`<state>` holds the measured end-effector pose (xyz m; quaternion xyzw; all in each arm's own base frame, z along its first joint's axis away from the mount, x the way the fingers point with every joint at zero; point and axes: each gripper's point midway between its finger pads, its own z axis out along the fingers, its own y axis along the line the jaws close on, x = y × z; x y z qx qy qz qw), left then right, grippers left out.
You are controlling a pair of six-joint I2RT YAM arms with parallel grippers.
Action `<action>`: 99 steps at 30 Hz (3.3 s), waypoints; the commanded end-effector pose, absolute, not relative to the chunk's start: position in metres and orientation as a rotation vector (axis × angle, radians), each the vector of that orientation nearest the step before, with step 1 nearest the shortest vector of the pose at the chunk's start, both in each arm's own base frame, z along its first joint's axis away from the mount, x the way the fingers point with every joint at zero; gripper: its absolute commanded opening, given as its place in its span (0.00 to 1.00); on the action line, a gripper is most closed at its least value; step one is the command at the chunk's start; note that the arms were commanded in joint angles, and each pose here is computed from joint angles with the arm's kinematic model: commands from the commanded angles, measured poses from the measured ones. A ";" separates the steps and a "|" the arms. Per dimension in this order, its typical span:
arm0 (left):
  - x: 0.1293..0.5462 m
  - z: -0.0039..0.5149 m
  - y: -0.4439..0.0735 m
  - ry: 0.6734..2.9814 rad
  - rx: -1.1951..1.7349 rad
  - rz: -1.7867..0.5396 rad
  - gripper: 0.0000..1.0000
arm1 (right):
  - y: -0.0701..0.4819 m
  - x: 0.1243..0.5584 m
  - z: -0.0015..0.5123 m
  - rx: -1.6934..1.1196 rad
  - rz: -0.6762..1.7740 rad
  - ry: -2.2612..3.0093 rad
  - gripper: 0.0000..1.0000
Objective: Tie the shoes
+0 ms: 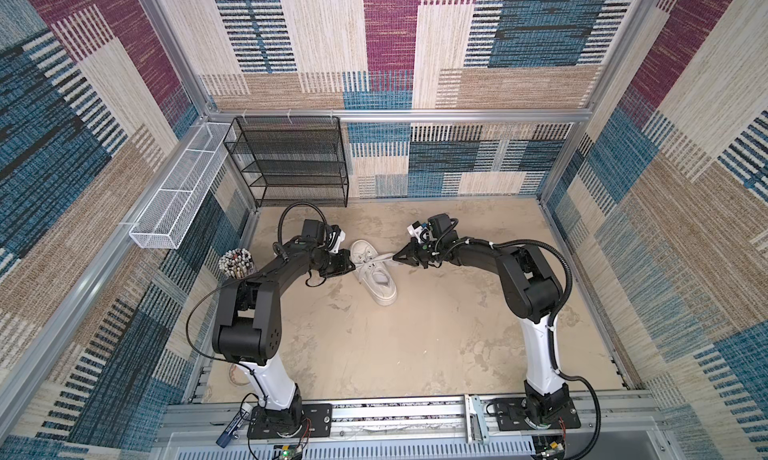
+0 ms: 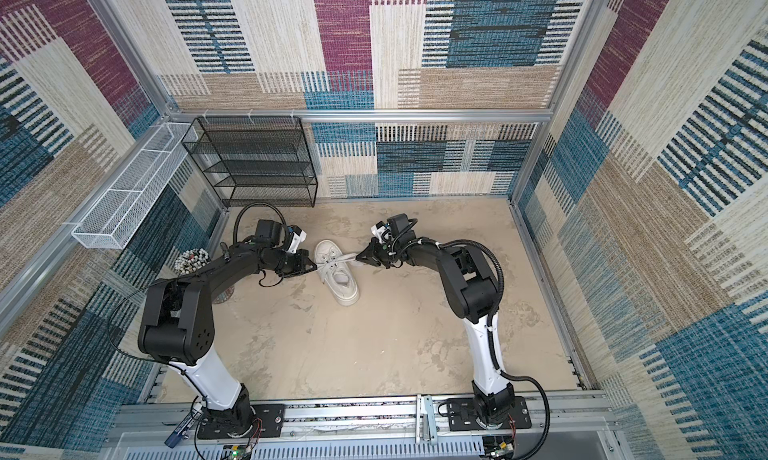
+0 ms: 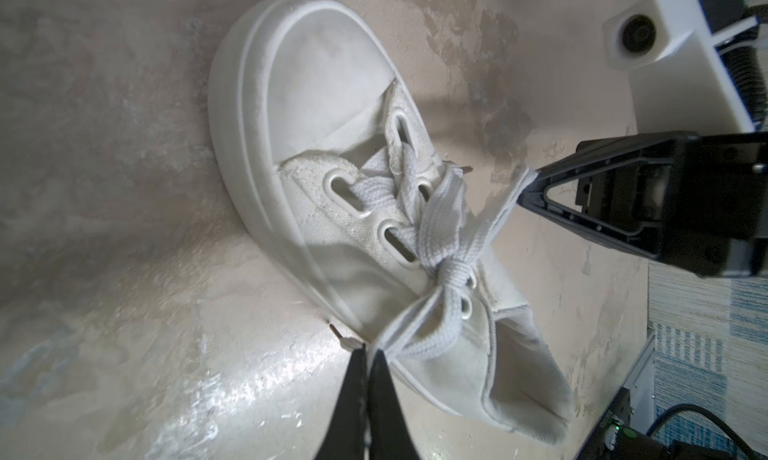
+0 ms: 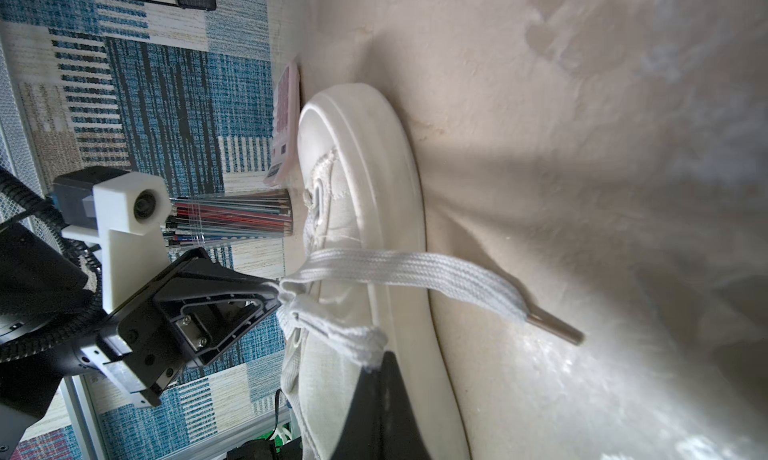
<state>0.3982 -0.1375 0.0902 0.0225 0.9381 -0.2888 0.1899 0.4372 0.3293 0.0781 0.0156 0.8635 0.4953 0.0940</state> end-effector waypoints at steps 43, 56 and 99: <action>0.481 0.104 -0.221 2.424 0.036 -1.359 0.99 | 0.280 0.409 0.086 0.158 1.343 2.577 0.45; 0.461 0.138 -0.167 2.405 -0.020 -1.158 0.99 | 0.274 0.402 0.076 0.138 1.279 2.622 0.39; 0.341 0.131 -0.185 2.556 -0.022 -1.132 0.99 | 0.280 0.375 0.043 -0.502 0.343 2.572 0.02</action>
